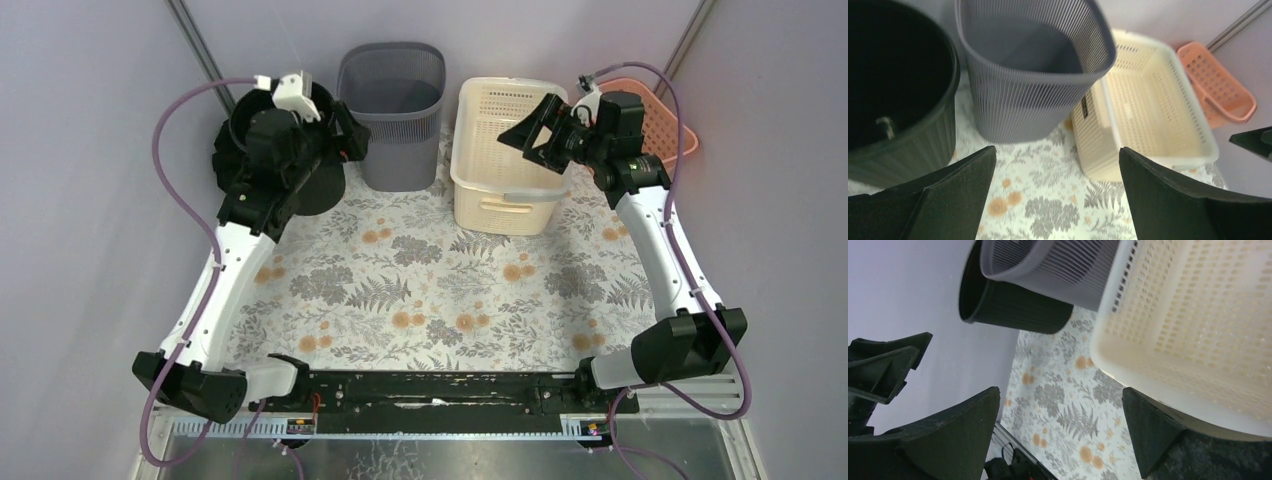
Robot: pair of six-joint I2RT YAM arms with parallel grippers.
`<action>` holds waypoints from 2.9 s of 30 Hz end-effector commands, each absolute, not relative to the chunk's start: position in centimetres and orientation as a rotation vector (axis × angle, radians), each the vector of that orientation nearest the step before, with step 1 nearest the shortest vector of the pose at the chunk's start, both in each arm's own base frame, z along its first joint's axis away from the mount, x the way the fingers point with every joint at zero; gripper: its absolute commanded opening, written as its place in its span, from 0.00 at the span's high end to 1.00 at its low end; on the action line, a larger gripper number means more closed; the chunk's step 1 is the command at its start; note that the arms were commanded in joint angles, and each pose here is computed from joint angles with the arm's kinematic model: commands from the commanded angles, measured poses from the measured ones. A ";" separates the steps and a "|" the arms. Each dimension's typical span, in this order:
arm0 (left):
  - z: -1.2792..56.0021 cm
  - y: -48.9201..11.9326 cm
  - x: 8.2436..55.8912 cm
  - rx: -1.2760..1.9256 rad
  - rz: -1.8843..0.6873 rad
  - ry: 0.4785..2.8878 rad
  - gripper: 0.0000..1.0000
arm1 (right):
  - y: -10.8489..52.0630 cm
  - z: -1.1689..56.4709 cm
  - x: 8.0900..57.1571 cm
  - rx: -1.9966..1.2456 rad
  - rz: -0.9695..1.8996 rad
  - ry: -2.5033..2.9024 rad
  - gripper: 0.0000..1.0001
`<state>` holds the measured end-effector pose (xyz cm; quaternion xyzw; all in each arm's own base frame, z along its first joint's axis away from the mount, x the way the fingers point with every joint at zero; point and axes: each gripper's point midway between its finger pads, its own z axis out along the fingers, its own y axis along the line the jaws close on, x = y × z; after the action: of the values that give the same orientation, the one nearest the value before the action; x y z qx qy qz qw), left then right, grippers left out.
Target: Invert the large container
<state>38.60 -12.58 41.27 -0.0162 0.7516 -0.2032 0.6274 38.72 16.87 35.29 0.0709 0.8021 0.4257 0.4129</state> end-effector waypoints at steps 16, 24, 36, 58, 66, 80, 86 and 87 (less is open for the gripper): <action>36.9 -14.8 36.1 0.039 -0.779 1.751 0.00 | 16.4 29.3 36.7 0.187 1.008 2.145 0.01; 36.4 -13.6 35.5 -0.032 -0.725 1.781 0.00 | 17.9 32.6 33.1 -0.029 1.158 1.924 0.01; 35.5 -11.7 35.3 -0.094 -0.615 1.816 0.00 | 17.5 32.1 36.1 0.040 1.087 2.007 0.01; 31.1 -12.6 36.6 -0.103 -0.636 1.946 0.00 | 22.0 24.7 45.6 0.071 0.389 2.205 0.28; 31.5 -13.0 36.0 -0.090 -0.668 1.946 0.00 | 17.9 27.4 50.9 0.181 0.145 2.064 0.30; 30.6 -13.4 35.5 -0.046 -0.686 1.967 0.00 | 1.3 25.2 54.0 0.405 -0.009 2.153 0.38; 30.2 -13.8 36.0 -0.044 -0.705 1.976 0.00 | 0.4 22.2 55.2 0.396 0.006 2.233 0.46; 30.2 -13.9 36.0 -0.041 -0.710 1.978 0.00 | 0.5 21.7 55.4 0.392 0.010 2.245 0.48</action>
<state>35.62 -13.58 30.29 -0.0295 0.8191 -0.2844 0.4972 54.68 -1.39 21.68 0.1889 0.8850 -0.0225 0.4251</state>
